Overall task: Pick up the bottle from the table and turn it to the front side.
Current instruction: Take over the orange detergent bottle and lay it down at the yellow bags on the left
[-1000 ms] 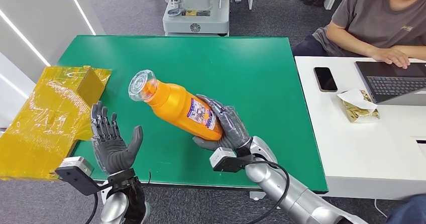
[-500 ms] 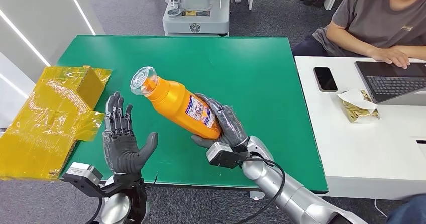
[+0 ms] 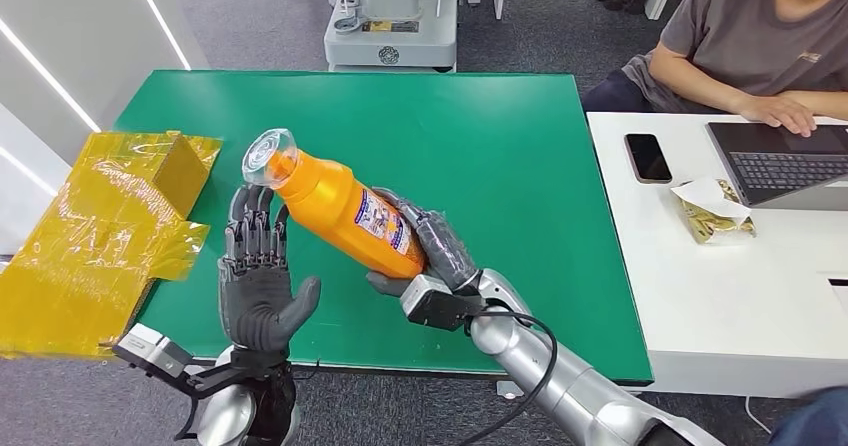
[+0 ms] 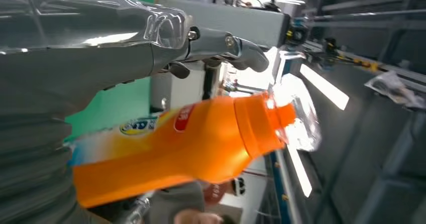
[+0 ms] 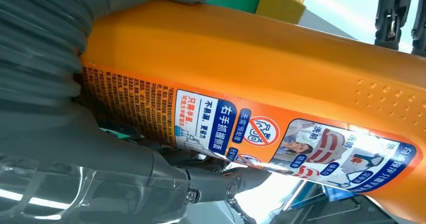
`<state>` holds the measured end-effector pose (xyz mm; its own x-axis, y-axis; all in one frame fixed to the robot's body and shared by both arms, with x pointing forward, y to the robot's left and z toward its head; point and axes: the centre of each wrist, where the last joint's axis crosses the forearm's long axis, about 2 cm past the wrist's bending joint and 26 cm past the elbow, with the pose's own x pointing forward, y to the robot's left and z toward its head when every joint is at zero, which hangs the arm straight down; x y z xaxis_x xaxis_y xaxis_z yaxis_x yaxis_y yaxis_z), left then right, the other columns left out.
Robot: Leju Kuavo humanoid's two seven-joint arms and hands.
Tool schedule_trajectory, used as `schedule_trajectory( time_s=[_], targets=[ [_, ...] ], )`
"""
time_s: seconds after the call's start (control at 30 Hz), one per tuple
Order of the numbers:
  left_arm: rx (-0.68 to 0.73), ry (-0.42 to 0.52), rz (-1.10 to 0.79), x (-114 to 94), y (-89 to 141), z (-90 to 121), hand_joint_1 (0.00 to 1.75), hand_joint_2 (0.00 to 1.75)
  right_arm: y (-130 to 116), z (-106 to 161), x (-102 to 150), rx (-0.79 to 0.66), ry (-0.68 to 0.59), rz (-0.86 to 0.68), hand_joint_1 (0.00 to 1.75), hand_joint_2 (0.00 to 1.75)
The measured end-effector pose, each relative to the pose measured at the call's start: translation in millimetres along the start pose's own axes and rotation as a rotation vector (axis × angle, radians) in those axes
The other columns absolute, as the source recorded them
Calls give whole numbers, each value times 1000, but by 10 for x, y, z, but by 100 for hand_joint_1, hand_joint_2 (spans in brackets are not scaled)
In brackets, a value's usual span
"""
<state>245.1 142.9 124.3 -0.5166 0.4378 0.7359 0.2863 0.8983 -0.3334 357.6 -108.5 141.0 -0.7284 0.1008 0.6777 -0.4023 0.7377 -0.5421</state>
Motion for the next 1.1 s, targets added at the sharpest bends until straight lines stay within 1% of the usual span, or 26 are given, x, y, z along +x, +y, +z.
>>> schedule_trajectory(
  time_s=[0.23, 0.47, 0.93, 1.1],
  targets=[
    [17, -5, -10, 11, 71, -8, 0, 175, -11, -52, 25, 18, -17, -7, 175, 175],
    [26, 15, -19, -20, 102, 27, 0, 175, 63, -97, 61, 54, -17, -90, 175, 175],
    [41, 45, -25, -39, 117, 49, 0, 175, 149, -113, 97, 57, -22, -108, 175, 175],
    [40, 48, 30, -44, 111, 52, 0, 175, 163, -98, 87, 84, -16, -135, 175, 175]
  ],
)
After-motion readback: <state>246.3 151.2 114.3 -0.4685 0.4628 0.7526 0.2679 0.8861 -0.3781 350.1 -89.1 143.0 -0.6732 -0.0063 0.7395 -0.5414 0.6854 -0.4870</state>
